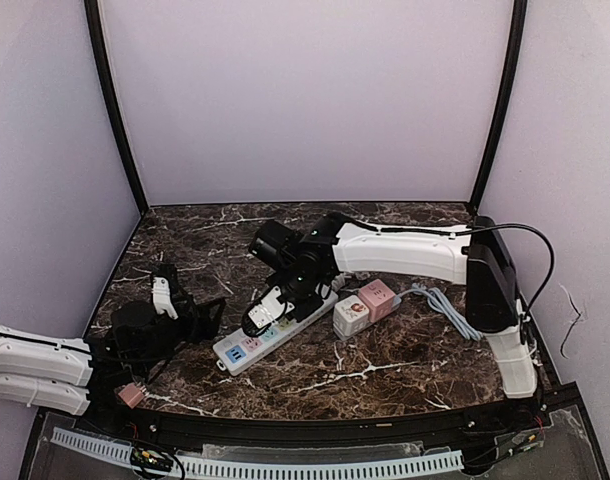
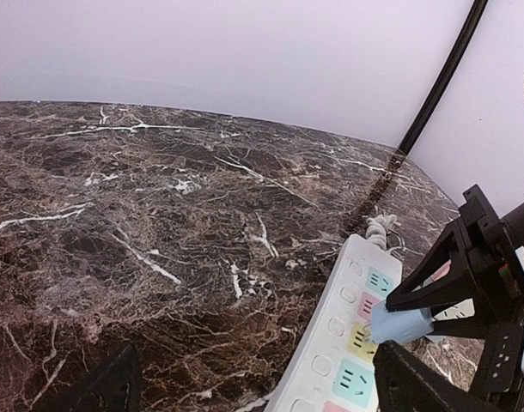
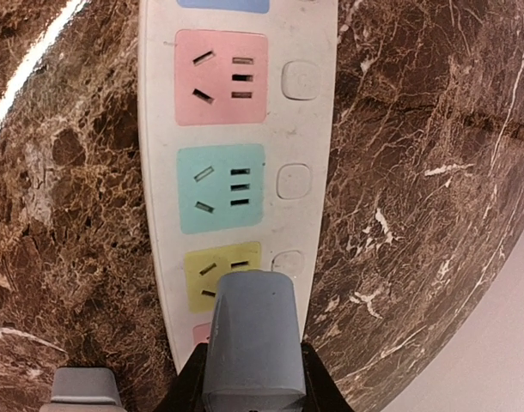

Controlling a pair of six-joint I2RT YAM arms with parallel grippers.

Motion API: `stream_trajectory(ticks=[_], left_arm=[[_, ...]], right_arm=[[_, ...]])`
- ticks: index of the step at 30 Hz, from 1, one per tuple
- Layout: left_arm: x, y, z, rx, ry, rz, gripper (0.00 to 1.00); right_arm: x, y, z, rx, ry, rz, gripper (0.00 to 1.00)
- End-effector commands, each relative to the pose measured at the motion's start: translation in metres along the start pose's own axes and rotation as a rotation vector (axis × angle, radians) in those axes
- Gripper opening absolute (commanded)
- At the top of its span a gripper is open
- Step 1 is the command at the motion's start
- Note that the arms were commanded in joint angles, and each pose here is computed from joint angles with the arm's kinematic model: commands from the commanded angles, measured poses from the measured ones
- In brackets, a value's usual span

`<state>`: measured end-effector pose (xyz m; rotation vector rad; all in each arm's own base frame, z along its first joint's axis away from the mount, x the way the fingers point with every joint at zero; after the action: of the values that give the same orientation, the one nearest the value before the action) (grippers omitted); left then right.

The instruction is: Insert the plug

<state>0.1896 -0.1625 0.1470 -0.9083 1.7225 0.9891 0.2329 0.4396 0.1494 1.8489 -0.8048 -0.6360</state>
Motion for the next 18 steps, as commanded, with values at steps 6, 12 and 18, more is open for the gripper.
stream_trajectory(ticks=[6, 12, 18], left_arm=[[0.003, 0.005, 0.007, -0.021, 0.002, -0.015, 0.94], [0.003, 0.006, 0.006, -0.016, 0.004, -0.016, 0.94], [0.004, 0.006, 0.007, -0.016, 0.004, -0.014, 0.94]], right_arm=[[-0.008, -0.010, 0.009, -0.042, 0.016, 0.040, 0.00], [-0.002, -0.018, 0.009, -0.033, 0.014, 0.091, 0.00], [-0.001, -0.022, 0.011, -0.038, 0.016, 0.093, 0.00]])
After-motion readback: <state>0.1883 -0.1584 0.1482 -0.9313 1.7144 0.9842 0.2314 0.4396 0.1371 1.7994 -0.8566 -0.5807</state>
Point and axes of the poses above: each gripper's point midway between its finger pads, its own y axis back along the fingers, its own z axis along the line the jaws close on, x = y × z, the point moved 6 cm from there along y, back along the fingers, and after that the axes turned 5 degrees about -y, right-handed, at the moved point
